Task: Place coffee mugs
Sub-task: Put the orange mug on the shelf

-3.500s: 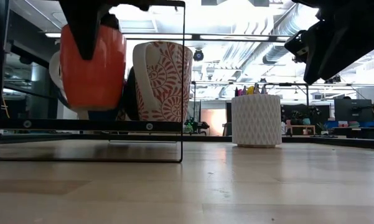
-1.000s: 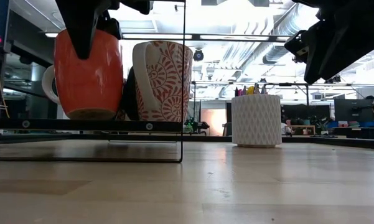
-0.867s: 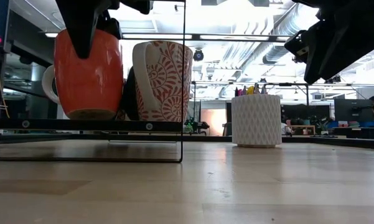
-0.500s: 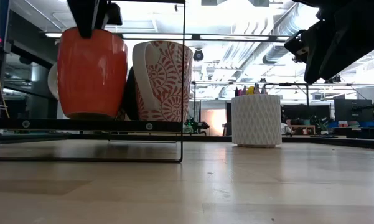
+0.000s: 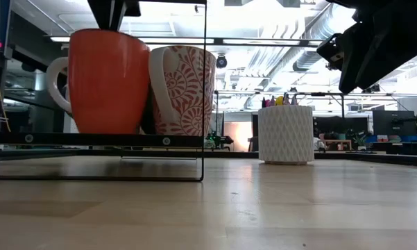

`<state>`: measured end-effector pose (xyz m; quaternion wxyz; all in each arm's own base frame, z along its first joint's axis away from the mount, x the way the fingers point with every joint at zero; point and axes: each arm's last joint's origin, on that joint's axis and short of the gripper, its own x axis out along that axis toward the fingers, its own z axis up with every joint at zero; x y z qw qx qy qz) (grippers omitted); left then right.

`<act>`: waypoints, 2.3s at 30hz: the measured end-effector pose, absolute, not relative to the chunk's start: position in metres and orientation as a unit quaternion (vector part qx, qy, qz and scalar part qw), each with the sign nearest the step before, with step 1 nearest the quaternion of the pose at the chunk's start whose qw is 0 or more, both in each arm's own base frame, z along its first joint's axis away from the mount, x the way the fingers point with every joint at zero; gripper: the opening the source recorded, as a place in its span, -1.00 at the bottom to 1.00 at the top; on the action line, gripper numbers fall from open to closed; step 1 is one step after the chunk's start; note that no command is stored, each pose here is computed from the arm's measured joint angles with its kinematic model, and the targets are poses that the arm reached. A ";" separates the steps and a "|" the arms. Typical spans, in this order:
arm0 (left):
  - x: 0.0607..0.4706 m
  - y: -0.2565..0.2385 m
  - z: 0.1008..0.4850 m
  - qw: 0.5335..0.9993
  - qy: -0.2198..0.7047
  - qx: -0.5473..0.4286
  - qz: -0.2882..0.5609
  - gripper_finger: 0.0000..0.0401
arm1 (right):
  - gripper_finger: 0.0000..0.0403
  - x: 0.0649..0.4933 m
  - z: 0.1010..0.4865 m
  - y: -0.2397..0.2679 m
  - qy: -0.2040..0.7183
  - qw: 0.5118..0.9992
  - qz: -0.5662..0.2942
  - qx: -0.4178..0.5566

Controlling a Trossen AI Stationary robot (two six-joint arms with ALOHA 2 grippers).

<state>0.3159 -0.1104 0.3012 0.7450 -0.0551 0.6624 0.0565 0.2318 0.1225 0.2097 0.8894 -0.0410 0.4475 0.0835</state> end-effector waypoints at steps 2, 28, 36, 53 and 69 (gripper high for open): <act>0.316 -0.111 0.303 0.746 0.661 -0.055 0.056 -0.44 | -0.60 0.232 0.210 0.123 0.447 0.889 0.084 -0.041; 0.296 -0.103 0.326 0.779 0.623 -0.014 0.062 -0.44 | -0.60 0.232 0.210 0.123 0.447 0.890 0.083 -0.041; 0.300 -0.101 0.303 0.771 0.633 0.010 0.068 -0.44 | -0.60 0.232 0.210 0.122 0.448 0.889 0.083 -0.040; 0.309 -0.106 0.289 0.778 0.628 0.004 0.021 -0.79 | -0.60 0.232 0.210 0.122 0.449 0.889 0.081 -0.037; 0.300 -0.108 0.261 0.741 0.670 -0.023 0.025 -0.81 | -0.60 0.231 0.209 0.122 0.452 0.888 0.077 -0.031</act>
